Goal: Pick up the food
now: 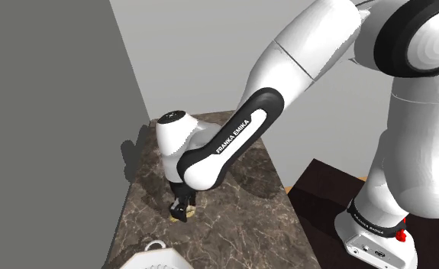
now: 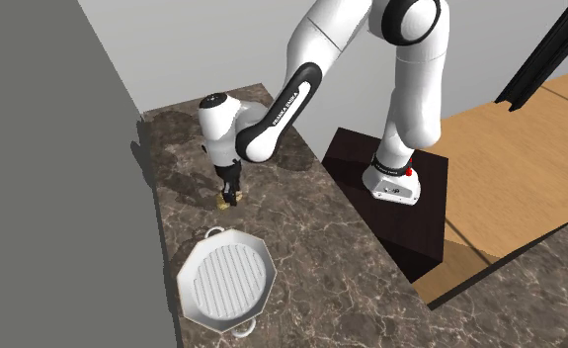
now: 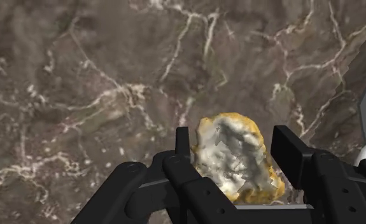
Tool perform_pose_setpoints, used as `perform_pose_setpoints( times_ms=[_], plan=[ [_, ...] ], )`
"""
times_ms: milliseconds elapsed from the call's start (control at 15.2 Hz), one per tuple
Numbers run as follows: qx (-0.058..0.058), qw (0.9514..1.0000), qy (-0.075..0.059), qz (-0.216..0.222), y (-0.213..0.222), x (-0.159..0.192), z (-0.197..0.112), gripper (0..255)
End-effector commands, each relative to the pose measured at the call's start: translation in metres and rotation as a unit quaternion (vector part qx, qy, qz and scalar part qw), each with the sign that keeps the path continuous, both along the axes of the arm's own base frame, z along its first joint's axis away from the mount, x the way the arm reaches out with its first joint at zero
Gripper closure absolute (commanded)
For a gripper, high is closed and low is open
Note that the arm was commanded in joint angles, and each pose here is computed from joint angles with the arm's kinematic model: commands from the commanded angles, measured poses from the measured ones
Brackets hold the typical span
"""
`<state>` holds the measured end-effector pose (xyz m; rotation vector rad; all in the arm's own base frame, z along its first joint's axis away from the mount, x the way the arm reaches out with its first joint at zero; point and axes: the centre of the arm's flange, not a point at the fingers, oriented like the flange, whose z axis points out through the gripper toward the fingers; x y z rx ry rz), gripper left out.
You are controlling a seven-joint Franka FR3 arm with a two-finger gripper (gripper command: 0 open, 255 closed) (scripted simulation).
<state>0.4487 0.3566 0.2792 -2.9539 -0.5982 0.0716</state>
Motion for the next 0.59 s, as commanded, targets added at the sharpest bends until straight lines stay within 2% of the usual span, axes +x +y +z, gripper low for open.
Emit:
perform_pose_setpoints(
  times_ms=[0,396,528],
  plan=[
    [0.0,1.0,0.0,0.0,0.0,0.0,0.011,255],
    [0.0,1.0,0.0,0.0,0.0,0.0,0.043,255],
    [0.0,1.0,0.0,0.0,0.0,0.0,0.044,255]
  ],
)
